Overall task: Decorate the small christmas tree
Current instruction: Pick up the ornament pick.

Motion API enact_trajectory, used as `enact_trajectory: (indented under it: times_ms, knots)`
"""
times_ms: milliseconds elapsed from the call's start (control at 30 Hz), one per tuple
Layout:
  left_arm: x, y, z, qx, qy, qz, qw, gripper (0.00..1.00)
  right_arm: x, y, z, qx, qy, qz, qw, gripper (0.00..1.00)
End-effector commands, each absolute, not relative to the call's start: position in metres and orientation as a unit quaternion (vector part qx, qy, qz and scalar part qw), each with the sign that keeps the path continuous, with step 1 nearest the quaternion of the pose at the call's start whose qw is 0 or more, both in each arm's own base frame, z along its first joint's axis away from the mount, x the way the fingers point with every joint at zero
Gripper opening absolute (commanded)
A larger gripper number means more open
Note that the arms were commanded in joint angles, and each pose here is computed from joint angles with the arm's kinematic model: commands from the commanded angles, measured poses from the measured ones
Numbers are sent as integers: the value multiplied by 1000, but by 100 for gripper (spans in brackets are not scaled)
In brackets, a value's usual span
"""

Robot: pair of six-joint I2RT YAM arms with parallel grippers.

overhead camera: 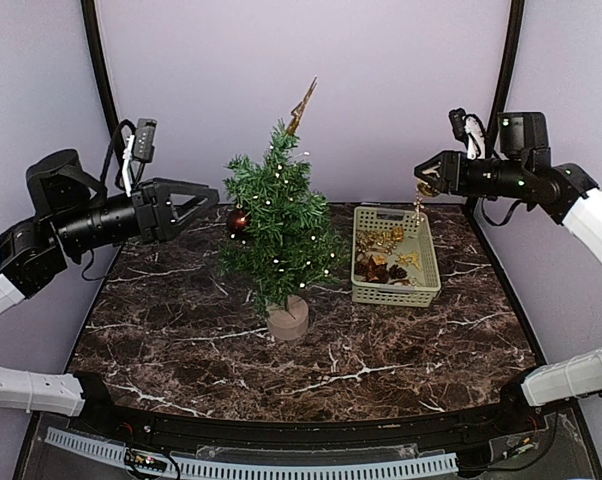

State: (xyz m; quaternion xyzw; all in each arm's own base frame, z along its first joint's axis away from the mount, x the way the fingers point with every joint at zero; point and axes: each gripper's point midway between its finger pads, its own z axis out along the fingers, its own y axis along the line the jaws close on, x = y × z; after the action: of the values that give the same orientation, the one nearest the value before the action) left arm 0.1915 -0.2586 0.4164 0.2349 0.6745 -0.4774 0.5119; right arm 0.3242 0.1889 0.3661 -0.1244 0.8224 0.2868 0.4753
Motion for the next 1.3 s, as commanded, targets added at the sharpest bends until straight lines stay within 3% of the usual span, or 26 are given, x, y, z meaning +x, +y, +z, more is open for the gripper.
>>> enact_trajectory:
  times_ms: [0, 433, 733, 1267]
  knots:
    - [179, -290, 450, 284, 626, -473, 551, 74, 296, 198, 400, -162, 798, 334, 475, 39]
    - [113, -416, 442, 378, 598, -451, 544, 75, 229, 223, 443, -251, 727, 464, 440, 39]
    - [135, -479, 407, 342, 638, -442, 530, 80, 195, 228, 457, -295, 686, 512, 425, 39]
    - [163, -499, 403, 298, 665, -426, 537, 91, 150, 234, 468, -371, 617, 579, 383, 40]
